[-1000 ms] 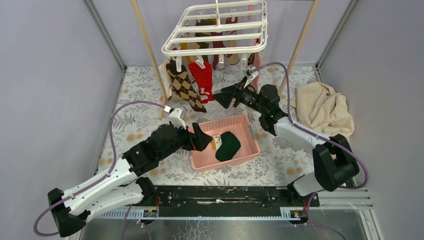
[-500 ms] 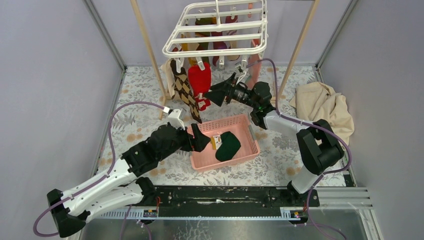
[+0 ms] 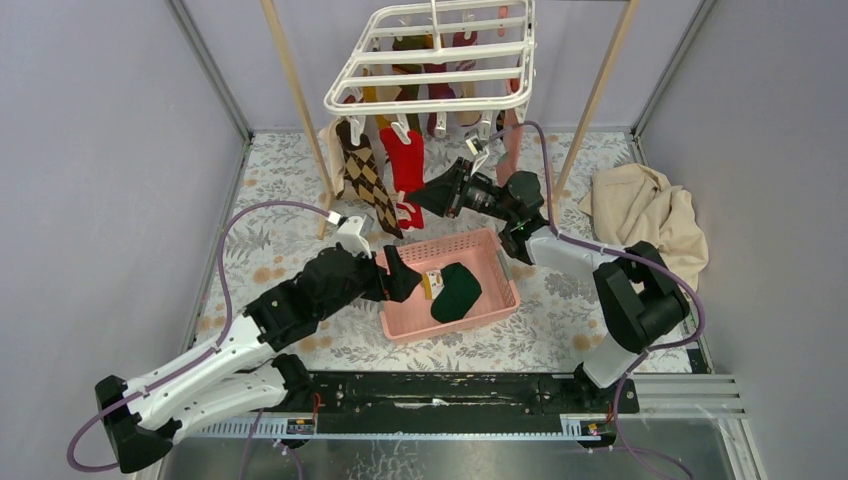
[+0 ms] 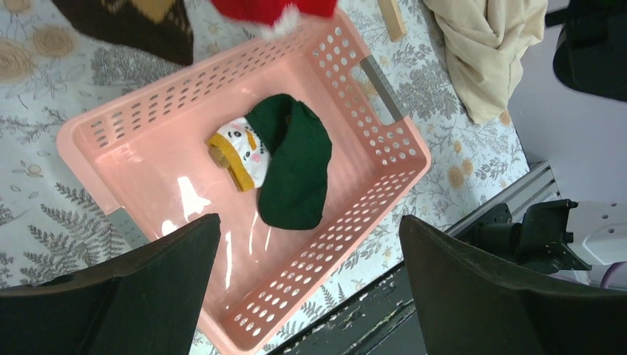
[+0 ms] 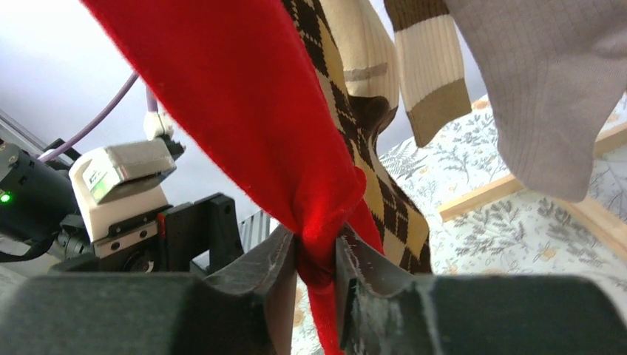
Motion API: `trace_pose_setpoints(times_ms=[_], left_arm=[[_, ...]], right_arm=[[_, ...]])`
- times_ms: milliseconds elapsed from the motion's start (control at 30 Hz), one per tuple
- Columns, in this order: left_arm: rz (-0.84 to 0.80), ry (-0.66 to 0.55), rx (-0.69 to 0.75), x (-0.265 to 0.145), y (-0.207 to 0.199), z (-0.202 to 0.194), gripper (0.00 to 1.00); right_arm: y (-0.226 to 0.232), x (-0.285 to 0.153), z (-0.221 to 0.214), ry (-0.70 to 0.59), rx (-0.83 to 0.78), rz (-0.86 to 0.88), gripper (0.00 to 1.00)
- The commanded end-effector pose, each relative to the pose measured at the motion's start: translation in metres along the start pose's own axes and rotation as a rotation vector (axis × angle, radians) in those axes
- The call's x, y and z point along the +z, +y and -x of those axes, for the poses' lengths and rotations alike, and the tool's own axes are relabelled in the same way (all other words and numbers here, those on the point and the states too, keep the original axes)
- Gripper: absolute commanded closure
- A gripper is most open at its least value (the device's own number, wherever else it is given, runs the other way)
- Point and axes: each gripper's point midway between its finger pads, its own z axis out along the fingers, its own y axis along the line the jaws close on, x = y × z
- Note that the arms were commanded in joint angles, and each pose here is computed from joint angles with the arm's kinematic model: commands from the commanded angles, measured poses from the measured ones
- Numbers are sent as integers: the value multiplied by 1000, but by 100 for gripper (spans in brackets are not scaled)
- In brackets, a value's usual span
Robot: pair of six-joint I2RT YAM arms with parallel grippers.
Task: Remove the socks clipped to the hanger
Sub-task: Remove the sock from the hanger.
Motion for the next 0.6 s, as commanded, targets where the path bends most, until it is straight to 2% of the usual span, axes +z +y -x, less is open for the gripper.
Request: trace_pose_setpoints(times_ms=[0,133,333,567], left_arm=[[-9,-91,22,-4,-13,33,1],[-9,-136,45,-4,-22,53,1],[30,-198,65,4,-24,75,1],[-17,-279,83,11,-38,93,1]], right_arm=[[38,-10,16,-30,-16,75,75],[47,-20,15,-31,18,52,86],[74,-29,25,-53,94,89,87],[86,-40,33,-88,191,43,90]])
